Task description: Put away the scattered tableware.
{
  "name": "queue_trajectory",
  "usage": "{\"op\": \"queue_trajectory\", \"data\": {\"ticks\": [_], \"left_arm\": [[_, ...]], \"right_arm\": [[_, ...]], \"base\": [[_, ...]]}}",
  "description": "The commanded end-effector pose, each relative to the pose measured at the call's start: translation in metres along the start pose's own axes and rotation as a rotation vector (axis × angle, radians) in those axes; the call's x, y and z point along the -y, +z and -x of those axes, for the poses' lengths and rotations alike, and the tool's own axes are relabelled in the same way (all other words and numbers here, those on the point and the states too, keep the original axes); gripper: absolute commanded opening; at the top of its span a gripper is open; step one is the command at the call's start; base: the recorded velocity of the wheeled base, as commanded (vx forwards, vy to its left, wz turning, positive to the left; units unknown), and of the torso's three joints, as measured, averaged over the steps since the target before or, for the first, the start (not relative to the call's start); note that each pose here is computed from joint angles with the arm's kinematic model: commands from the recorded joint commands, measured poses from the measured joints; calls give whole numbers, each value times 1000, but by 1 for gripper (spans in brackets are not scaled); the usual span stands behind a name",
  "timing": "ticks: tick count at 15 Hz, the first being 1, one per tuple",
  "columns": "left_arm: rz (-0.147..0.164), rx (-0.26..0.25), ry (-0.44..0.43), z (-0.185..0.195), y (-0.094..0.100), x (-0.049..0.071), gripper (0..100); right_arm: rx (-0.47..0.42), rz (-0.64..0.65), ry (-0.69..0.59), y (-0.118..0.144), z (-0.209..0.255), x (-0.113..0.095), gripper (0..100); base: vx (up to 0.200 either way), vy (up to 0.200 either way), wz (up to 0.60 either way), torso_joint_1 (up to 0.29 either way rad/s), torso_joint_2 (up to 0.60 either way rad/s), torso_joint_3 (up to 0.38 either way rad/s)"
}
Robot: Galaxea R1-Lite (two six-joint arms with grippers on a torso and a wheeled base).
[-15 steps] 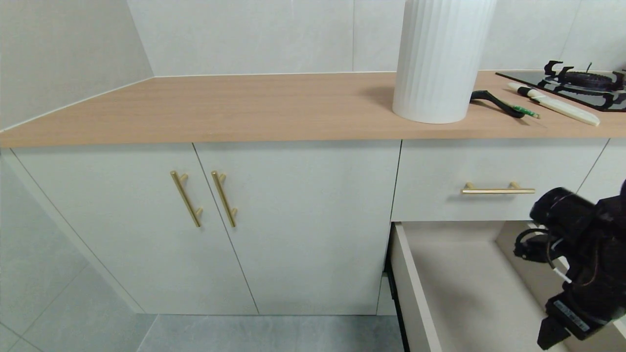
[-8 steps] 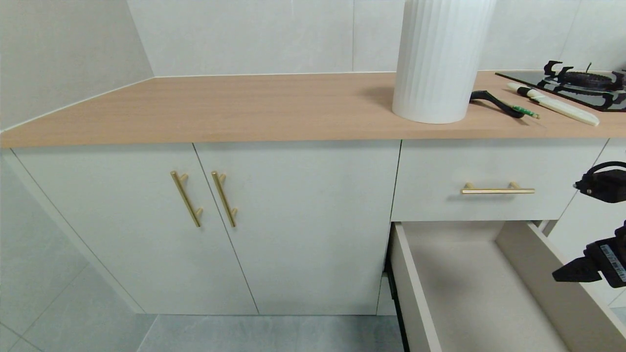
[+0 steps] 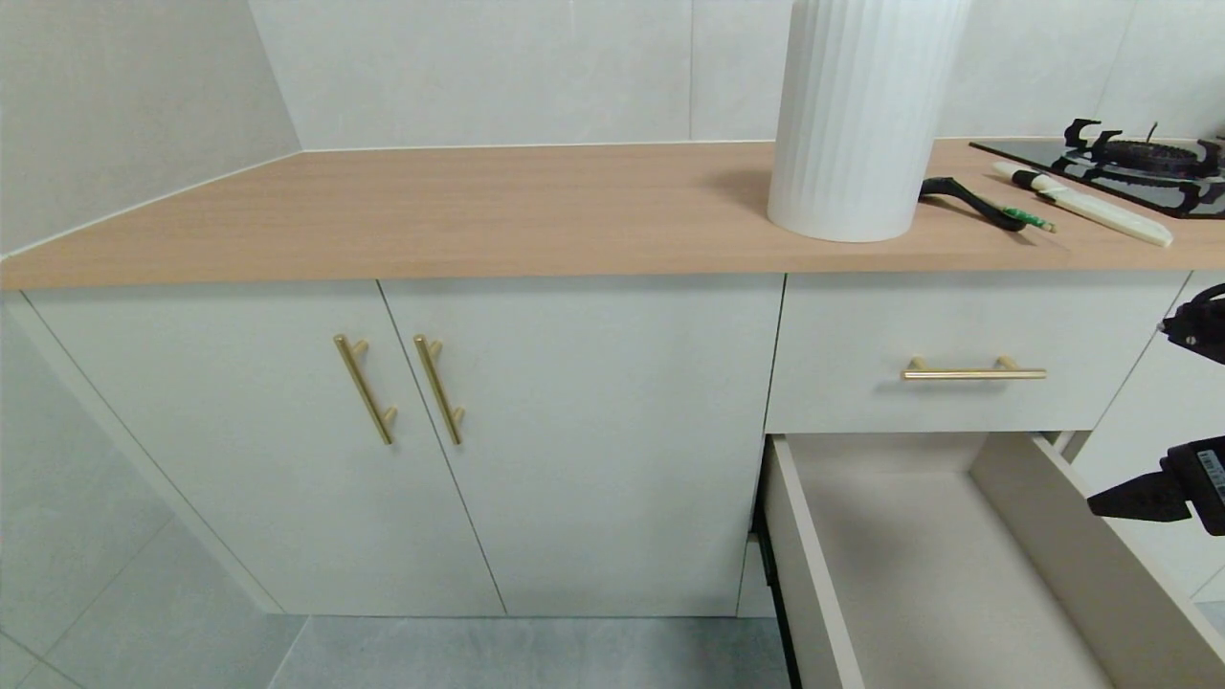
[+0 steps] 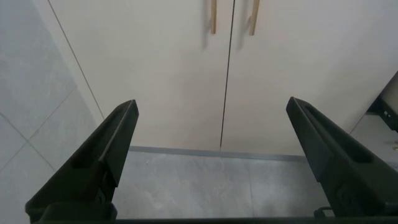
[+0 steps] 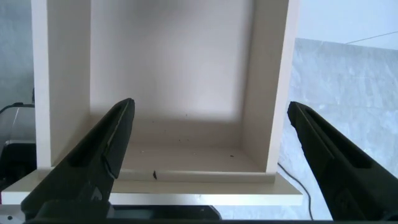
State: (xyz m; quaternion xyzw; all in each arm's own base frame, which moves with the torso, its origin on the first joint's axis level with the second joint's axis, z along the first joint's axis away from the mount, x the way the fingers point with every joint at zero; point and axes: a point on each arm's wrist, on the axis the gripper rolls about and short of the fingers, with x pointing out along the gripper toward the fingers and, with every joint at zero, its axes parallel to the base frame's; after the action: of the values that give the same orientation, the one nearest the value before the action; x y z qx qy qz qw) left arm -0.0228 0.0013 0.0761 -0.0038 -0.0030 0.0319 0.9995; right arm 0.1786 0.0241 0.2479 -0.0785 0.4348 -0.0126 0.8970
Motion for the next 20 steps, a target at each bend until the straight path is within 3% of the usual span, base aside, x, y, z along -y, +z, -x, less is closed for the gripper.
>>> {"op": "queue_trajectory", "data": {"ticks": [1,6,13,15,19,20], "left_arm": [[0,-1,2,0,0,0,100],[0,-1,2,0,0,0,100],[0,-1,2,0,0,0,100],[0,-1,1,0,0,0,100],[0,-1,2,0,0,0,100],[0,-1,1,0,0,0,100]], "right_arm": [[6,0,0,-1,2,0,100],[45,-14,0,1,5,1,100],[99,-36,-6,6,7,4,100],[185,-65,-3,24,4,3,100],[201,-170,9,83,-24,-3,100],[167,-175,8,97,-37,-5,100]], "base": [[0,0,0,0,0,0],[0,0,0,62,-202,-216],[0,0,0,145,-516,-309],[0,0,0,173,-474,-293],[0,0,0,166,-421,-255],[0,0,0,61,-149,-95]]}}
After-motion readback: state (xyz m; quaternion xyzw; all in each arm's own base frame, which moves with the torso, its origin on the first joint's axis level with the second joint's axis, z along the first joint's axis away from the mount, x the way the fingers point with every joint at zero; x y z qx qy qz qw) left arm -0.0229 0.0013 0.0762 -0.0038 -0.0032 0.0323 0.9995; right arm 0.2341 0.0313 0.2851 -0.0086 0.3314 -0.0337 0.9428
